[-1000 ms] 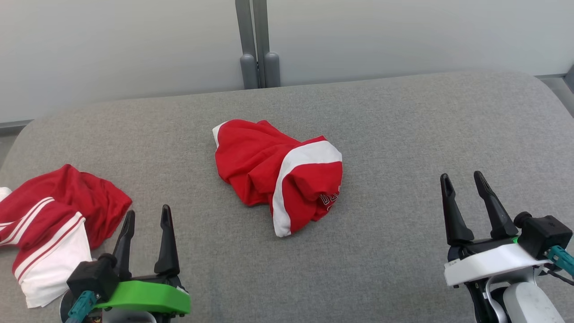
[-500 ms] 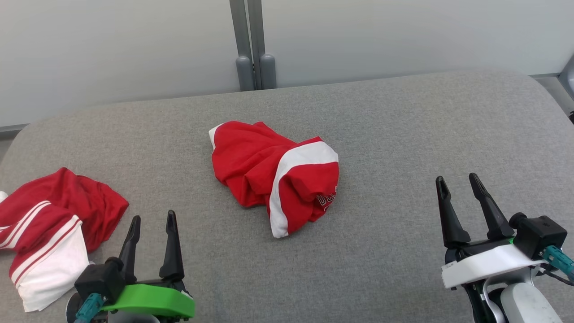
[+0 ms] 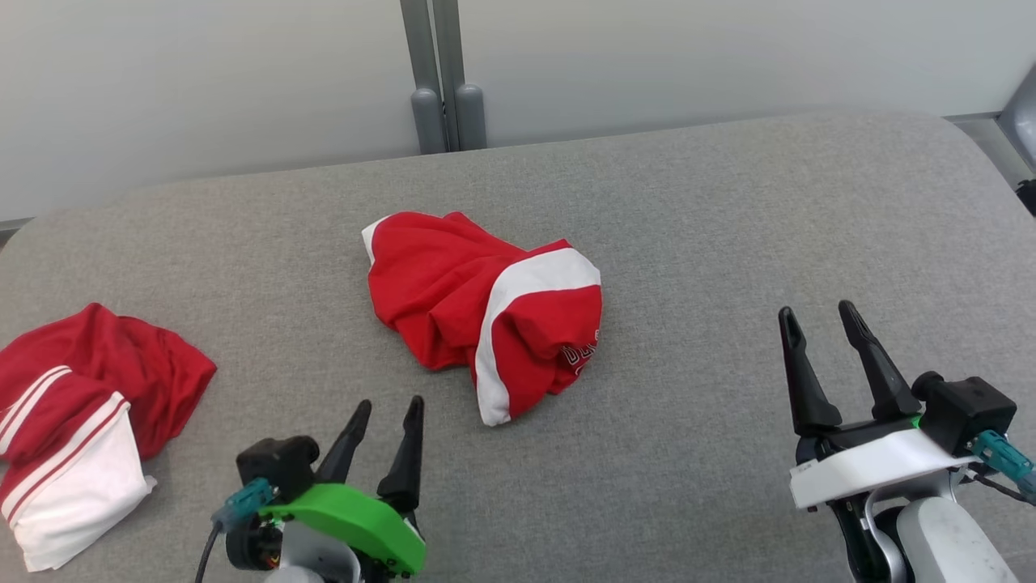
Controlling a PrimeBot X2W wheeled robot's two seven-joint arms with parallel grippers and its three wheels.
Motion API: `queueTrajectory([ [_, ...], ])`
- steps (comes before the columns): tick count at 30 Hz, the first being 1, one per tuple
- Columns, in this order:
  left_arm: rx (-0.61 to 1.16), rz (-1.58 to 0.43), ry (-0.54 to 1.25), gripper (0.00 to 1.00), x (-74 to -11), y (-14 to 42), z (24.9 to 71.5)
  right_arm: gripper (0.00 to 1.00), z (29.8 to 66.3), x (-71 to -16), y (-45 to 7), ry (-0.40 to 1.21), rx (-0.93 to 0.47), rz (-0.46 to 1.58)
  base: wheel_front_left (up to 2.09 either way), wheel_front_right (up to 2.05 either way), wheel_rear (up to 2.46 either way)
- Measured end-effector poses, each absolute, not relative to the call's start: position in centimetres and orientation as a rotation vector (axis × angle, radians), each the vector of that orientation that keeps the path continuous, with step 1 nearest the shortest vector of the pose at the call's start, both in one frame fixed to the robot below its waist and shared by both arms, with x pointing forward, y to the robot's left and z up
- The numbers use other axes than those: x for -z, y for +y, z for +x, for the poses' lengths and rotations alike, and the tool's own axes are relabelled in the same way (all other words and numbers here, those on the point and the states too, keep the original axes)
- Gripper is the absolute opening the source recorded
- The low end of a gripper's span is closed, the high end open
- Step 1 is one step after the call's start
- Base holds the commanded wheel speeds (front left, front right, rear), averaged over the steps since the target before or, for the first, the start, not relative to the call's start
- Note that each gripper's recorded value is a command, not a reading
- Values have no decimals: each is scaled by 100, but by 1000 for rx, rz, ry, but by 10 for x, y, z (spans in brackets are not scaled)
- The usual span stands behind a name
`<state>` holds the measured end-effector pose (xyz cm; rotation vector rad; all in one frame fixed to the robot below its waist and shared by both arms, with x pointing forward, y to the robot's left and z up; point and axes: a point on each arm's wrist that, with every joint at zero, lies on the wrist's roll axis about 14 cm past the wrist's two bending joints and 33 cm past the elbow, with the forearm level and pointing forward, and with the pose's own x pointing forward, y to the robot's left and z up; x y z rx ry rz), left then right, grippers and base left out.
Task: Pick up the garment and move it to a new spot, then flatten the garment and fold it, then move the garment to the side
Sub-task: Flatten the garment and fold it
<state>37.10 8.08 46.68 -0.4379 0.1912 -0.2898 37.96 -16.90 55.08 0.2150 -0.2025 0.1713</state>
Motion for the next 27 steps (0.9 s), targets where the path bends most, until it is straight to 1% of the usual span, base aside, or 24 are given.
queueTrajectory([
  [6, 427, -431, 420, 100, -431, 36, 368, 100, 385, -556, -176, -220, -148, 216, 0, 0, 0],
  [8, 455, -443, 454, 100, -427, 26, 371, 100, 386, -557, -182, -224, -130, 217, 0, 0, 0],
  [15, 542, -387, 585, 100, -401, -1, 376, 100, 387, -551, -199, -213, -69, 224, 0, 0, 0],
  [18, 555, -370, 603, 100, -395, -6, 381, 100, 387, -547, -206, -203, -45, 224, 0, 0, 0],
  [19, 557, -368, 606, 73, -393, -7, 383, 100, 387, -546, -208, -201, -39, 224, 0, 0, 0],
  [20, 558, -365, 610, 28, -392, -8, 385, 100, 387, -545, -209, -198, -32, 224, 0, 0, 0],
  [21, 559, -364, 611, 0, -391, -8, 386, 100, 386, -544, -211, -197, -26, 224, 0, 0, 0],
  [25, 570, -357, 598, 0, -393, -8, 387, 100, 388, -543, -213, -195, -18, 226, 0, 0, 0],
  [27, 559, -336, 581, 0, -394, 1, 388, 100, 389, -542, -209, -194, -28, 230, 0, 0, 0],
])
